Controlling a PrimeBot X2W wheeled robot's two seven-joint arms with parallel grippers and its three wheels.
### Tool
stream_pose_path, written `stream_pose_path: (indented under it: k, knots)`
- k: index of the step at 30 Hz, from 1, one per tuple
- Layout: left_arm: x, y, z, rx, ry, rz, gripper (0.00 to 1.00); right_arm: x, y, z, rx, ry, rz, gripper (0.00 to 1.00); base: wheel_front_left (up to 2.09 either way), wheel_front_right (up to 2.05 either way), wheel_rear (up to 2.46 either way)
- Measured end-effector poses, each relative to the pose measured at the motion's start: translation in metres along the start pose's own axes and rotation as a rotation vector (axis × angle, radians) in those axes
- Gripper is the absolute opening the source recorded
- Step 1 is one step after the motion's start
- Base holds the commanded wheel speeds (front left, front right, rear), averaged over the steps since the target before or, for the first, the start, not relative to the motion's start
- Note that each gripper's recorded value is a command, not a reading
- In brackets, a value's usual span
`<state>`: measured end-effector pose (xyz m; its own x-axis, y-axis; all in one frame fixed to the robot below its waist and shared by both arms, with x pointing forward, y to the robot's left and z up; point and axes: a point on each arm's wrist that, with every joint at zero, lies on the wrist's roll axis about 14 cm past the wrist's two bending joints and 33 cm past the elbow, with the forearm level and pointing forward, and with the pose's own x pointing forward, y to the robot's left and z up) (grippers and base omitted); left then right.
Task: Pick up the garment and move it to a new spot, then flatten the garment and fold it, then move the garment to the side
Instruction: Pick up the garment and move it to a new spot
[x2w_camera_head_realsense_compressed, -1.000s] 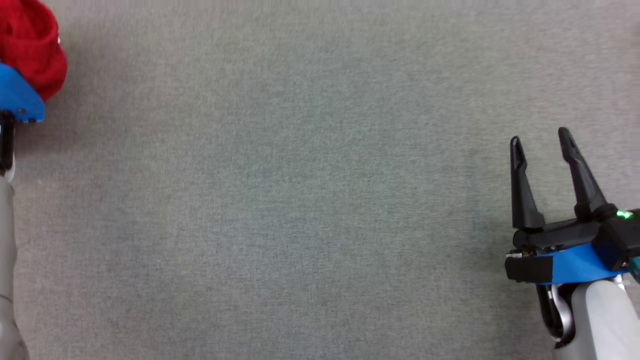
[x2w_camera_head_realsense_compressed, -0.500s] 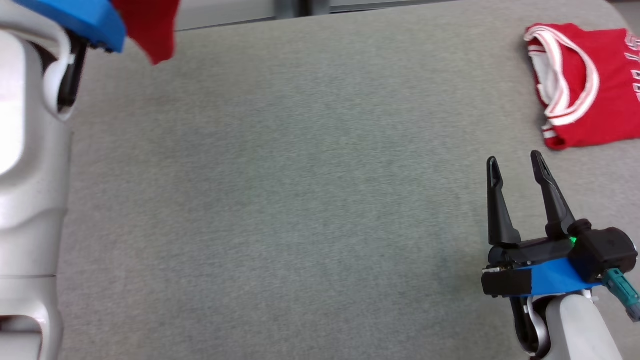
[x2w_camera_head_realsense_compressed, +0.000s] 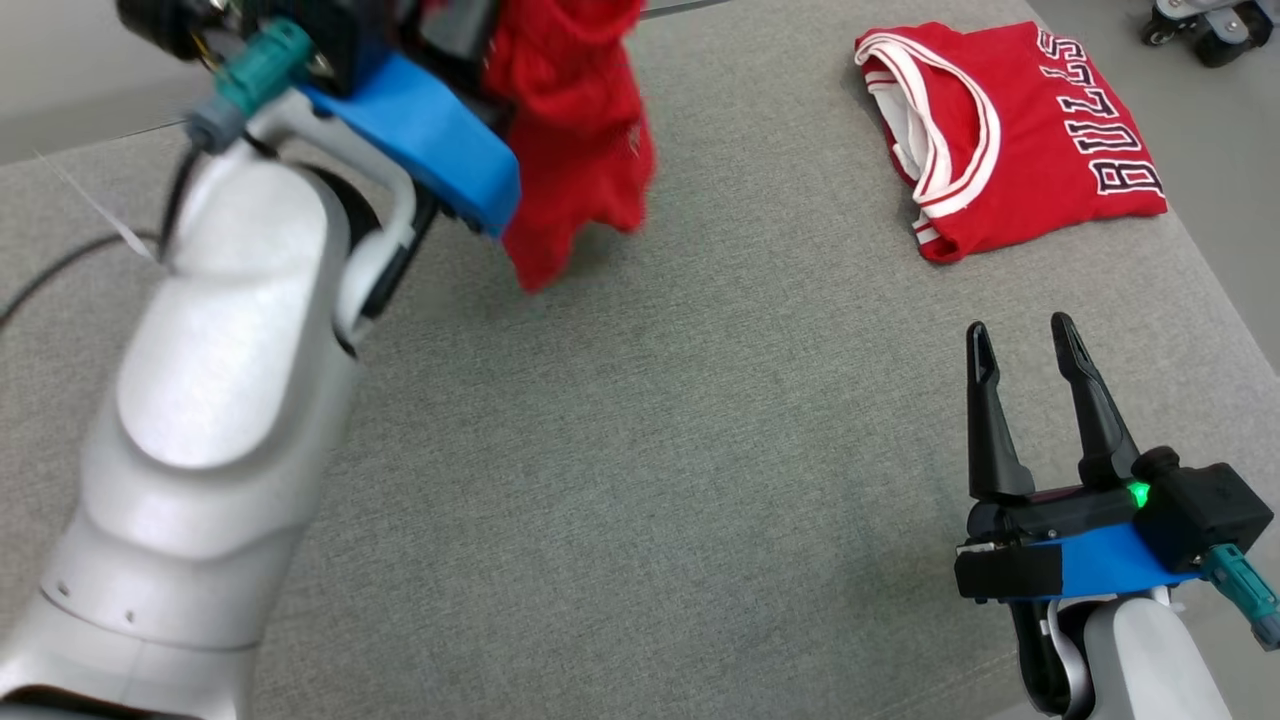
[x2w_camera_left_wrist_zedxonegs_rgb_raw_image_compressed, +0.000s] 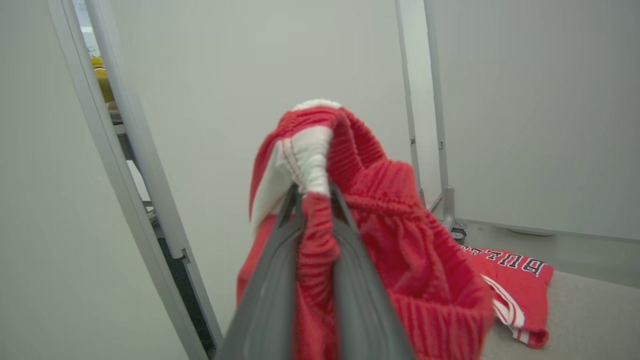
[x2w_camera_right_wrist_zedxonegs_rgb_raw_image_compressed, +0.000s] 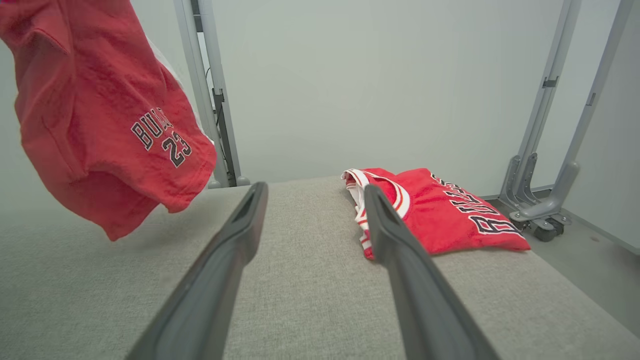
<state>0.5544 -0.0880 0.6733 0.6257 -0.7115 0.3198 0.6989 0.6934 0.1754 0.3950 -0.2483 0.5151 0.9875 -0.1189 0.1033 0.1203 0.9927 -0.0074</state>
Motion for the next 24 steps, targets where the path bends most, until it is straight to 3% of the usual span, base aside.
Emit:
stream_pose_path:
  k: [6,13,20,21,22,24]
  knots:
    - [-0.029,-0.030,-0.055,-0.097,0.128,-0.025,0.00,0.001,0.004,-0.003,0.007,0.006,0.010,1.00,0.00,0.00,0.00]
    - [-0.098,-0.066,-0.131,-0.224,0.339,-0.007,0.00,0.006,0.020,-0.006,0.016,0.010,0.054,1.00,0.00,0.00,0.00]
    - [-0.155,-0.105,-0.165,-0.311,0.467,-0.008,0.00,0.010,0.035,-0.004,0.019,-0.001,0.096,1.00,0.00,0.00,0.00]
    - [-0.158,-0.106,-0.165,-0.312,0.465,-0.004,0.41,0.010,0.036,-0.004,0.021,-0.003,0.100,1.00,0.00,0.00,0.00]
    - [-0.159,-0.106,-0.163,-0.312,0.456,0.006,1.00,0.010,0.038,-0.003,0.022,-0.004,0.105,1.00,0.00,0.00,0.00]
    - [-0.158,-0.103,-0.156,-0.307,0.425,0.021,1.00,0.010,0.040,-0.003,0.022,-0.005,0.111,1.00,0.00,0.00,0.00]
